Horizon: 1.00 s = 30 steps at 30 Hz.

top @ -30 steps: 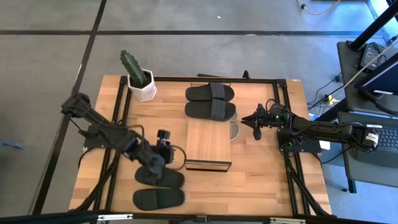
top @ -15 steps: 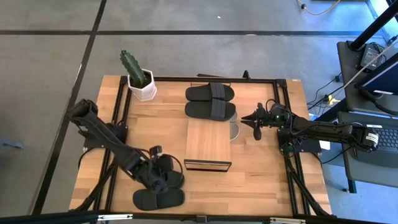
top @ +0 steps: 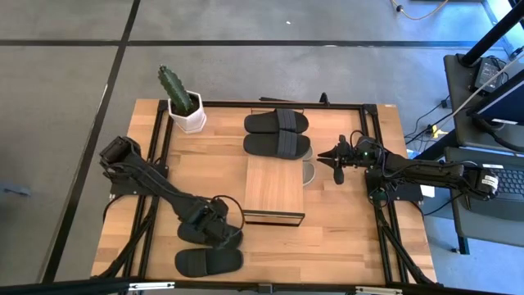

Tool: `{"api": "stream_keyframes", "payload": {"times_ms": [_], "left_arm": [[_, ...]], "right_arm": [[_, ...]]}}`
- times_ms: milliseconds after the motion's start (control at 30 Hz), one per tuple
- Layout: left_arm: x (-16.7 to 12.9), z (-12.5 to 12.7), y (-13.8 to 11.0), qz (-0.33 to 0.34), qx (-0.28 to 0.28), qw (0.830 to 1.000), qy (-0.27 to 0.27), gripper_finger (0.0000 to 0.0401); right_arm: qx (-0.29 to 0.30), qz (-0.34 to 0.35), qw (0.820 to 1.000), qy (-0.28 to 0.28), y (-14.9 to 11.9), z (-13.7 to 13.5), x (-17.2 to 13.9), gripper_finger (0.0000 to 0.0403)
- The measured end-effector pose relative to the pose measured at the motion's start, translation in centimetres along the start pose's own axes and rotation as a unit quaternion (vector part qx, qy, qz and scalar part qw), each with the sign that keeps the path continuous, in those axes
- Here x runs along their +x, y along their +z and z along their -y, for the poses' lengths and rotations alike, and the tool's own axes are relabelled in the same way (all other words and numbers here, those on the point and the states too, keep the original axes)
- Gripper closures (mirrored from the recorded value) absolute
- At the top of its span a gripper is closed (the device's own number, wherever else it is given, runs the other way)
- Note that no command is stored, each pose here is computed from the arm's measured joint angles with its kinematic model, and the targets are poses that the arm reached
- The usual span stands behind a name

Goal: Pick and place slides into the shelf
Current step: Put the black slipper on the shelf

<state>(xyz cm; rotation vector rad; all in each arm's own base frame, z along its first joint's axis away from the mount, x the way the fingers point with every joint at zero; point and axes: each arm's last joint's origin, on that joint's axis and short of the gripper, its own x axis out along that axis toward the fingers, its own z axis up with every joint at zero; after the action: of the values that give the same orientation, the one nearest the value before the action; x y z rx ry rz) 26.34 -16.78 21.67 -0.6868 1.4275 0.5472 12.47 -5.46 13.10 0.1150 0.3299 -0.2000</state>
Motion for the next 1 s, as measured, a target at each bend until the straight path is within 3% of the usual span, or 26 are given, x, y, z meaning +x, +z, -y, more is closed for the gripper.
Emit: {"api": "stream_keyframes", "payload": {"times_ms": [200, 500, 767, 1000], "left_arm": [[1.2, -0.1, 0.9, -0.059, -0.035, 0.997, 0.021, 0.0248], [1.2, -0.8, 0.8, -0.079, -0.075, 0.992, 0.059, 0.0248], [1.2, -0.6, 0.8, -0.09, -0.09, 0.991, 0.047, 0.0248], [1.1, -1.3, 0.4, -0.106, -0.106, 0.985, 0.087, 0.0248]], "right_arm": [[-0.013, 0.0, 1.0, 0.0, 0.0, 0.0, 0.0, 0.0323], [-0.025, 0.0, 1.0, 0.0, 0.0, 0.0, 0.0, 0.0323], [-0.025, 0.0, 1.0, 0.0, 0.0, 0.0, 0.0, 0.0323], [-0.027, 0.0, 1.0, 0.0, 0.0, 0.0, 0.0, 0.0323]]}}
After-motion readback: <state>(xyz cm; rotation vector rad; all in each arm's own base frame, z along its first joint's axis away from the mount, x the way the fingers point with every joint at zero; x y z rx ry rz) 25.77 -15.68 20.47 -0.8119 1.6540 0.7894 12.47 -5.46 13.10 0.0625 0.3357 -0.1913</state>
